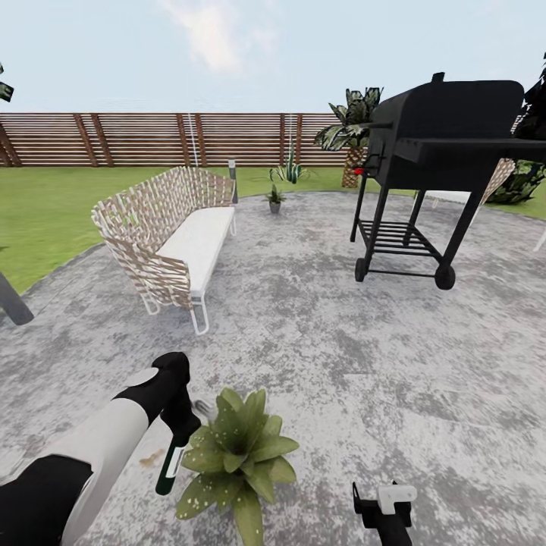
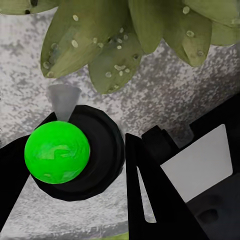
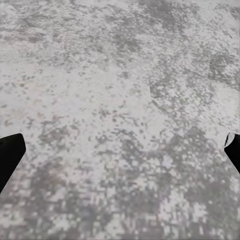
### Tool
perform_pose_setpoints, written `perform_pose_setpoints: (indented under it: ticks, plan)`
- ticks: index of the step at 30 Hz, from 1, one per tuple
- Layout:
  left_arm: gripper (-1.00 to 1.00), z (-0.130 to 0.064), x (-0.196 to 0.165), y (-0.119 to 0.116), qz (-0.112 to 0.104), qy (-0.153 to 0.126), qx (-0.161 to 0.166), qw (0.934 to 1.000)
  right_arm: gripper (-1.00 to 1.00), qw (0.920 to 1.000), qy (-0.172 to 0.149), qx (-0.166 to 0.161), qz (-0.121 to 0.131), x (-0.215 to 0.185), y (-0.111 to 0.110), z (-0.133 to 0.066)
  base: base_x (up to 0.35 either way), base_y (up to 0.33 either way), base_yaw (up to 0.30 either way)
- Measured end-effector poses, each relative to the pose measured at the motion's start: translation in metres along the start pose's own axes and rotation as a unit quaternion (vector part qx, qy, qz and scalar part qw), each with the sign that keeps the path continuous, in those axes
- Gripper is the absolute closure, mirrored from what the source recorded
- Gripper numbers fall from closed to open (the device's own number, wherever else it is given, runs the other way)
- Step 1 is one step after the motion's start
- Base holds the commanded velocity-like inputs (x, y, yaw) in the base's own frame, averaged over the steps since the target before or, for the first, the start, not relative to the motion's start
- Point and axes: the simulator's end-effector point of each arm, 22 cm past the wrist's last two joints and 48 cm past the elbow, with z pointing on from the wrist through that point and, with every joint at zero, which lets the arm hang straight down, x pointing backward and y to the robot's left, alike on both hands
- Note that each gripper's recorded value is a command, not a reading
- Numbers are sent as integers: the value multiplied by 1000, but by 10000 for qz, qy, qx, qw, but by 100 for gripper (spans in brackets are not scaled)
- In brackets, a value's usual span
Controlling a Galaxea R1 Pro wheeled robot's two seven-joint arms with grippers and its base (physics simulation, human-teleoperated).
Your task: Pick up the pesticide atomizer in the garden and spray insectifuge to fully cover both potted plants in the garden.
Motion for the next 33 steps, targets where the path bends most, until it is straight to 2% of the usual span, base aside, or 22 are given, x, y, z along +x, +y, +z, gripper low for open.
perform_pose_setpoints:
  ticks: [13, 18, 22, 33]
  plan:
    - [100, 0, 2, 4, 7, 49, -80, 10000, -100, 10000, 5, -4, -1, 0, 0, 0, 0, -96, 7]
    - [100, -1, 8, 13, -36, 77, -153, 9998, -100, 10000, 5, -11, -1, 0, 1, 0, 0, -3, 234]
    - [100, -2, 16, 24, -34, 231, -387, 9990, -100, 10000, 5, -11, -2, 0, 1, 0, 0, 0, 277]
    - [100, -2, 8, 14, 9, 194, -335, 9993, -100, 10000, 4, -11, -3, 0, 1, 0, 4, -27, 63]
